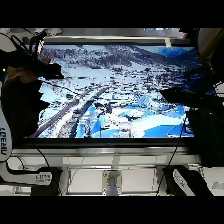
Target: Fold the clothes and pants, and hang the long-sleeved shirts on hangers.
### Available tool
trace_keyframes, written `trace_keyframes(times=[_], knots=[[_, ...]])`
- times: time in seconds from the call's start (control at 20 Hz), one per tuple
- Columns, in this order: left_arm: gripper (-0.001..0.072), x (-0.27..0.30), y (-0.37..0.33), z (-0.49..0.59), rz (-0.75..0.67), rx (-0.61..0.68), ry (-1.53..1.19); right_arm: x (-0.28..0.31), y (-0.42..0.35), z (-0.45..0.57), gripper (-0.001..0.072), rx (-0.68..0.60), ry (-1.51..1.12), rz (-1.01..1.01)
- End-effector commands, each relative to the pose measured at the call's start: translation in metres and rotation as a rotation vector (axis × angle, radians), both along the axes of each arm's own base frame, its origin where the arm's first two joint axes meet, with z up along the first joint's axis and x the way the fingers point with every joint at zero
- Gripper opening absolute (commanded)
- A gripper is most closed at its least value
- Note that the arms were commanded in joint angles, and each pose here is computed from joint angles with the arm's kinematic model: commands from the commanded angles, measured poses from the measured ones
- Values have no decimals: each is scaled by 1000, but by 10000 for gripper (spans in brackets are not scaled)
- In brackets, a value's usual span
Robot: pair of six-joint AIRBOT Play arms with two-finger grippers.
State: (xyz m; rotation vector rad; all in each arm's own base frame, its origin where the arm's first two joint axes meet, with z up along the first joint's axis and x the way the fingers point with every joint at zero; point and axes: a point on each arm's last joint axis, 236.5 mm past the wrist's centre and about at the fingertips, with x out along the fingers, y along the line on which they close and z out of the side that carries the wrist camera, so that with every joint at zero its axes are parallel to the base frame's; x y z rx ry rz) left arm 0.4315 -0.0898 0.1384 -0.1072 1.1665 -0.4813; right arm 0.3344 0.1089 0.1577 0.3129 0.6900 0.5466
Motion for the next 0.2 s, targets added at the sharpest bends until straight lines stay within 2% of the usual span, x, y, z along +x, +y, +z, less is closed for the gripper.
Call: trace_keyframes(times=[0.0,0.15], knots=[[20,-1,0,0,-1,0,2,-4,4,-12,25,-87,7,30],[21,-1,0,0,-1,0,2,-5,5,-12,26,-88,9,32]])
